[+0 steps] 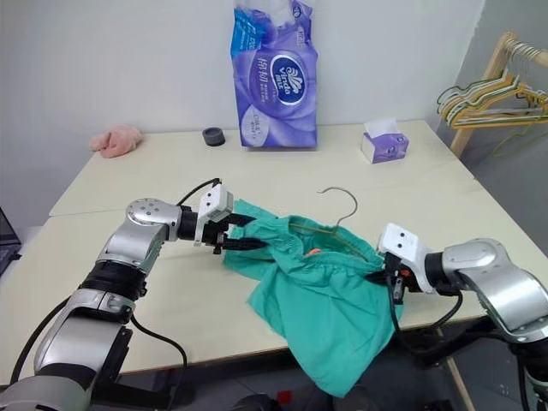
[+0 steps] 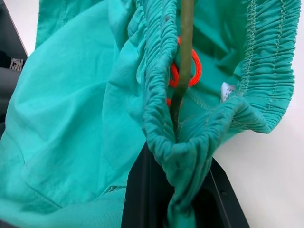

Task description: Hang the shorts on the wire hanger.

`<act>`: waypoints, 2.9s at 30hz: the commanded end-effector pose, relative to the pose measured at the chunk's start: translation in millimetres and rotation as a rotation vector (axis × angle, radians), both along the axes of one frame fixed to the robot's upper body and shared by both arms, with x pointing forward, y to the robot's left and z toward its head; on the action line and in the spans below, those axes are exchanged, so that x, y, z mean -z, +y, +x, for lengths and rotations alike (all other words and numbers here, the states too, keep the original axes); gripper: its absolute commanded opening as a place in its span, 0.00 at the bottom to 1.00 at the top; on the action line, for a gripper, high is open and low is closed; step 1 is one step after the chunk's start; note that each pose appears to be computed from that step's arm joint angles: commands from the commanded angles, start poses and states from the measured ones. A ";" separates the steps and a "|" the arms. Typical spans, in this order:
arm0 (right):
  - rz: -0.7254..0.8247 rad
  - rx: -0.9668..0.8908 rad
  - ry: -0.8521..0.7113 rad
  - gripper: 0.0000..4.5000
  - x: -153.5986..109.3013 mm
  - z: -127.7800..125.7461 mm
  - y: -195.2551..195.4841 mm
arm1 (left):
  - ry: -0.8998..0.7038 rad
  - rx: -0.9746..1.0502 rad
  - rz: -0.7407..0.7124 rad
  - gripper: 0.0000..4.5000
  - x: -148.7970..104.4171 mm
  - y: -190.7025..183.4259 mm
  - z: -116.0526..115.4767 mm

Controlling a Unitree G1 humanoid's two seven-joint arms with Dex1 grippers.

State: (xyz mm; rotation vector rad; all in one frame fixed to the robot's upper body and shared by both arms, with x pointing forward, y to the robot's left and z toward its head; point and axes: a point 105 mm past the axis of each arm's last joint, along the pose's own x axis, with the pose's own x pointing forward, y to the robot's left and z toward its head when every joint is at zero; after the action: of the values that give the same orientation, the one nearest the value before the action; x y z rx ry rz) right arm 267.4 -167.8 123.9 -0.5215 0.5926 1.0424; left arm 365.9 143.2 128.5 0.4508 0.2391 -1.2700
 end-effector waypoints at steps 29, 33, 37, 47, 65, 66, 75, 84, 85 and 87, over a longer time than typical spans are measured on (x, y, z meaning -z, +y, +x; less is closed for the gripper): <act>0.219 0.958 -0.009 0.00 -50.7 -67.9 -127.5 | -0.125 0.072 -0.313 0.58 -87.7 -133.2 -18.4; 0.245 1.028 -0.002 0.00 -55.0 -79.1 -140.0 | -0.149 0.181 -0.312 0.58 -99.7 -162.1 -36.6; 0.269 1.090 -0.032 0.00 -66.7 -82.2 -149.0 | -0.153 0.261 -0.368 0.58 -116.4 -183.6 -53.8; 0.305 1.411 -0.236 0.00 -115.0 -60.4 -196.0 | -0.276 0.338 -0.446 0.58 -145.3 -232.5 -73.8; 0.279 1.779 -0.255 0.00 -156.6 -48.3 -264.8 | -0.332 0.415 -0.541 0.58 -181.4 -275.2 -93.5; 0.270 1.791 -0.254 0.00 -156.5 -47.9 -270.6 | -0.334 0.415 -0.547 0.58 -183.1 -276.3 -93.5; 0.215 1.832 -0.270 0.00 -159.2 -43.4 -310.9 | -0.350 0.437 -0.591 0.58 -201.6 -288.9 -93.7; 0.256 1.801 -0.168 0.00 -145.6 -37.7 -310.9 | -0.370 0.476 -0.630 0.58 -222.0 -301.7 -96.1; 0.257 1.801 -0.164 0.00 -145.1 -37.3 -310.7 | -0.374 0.487 -0.630 0.58 -223.6 -303.2 -97.7; 0.264 1.798 -0.155 0.00 -144.6 -36.6 -309.5 | -0.381 0.507 -0.629 0.58 -225.9 -305.7 -100.7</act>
State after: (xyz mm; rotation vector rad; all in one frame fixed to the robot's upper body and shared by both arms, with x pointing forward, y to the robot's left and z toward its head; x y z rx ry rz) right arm 234.4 -475.7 254.4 0.2593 0.5546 -0.6267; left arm 295.1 -145.8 331.0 0.2247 -0.5145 -1.5515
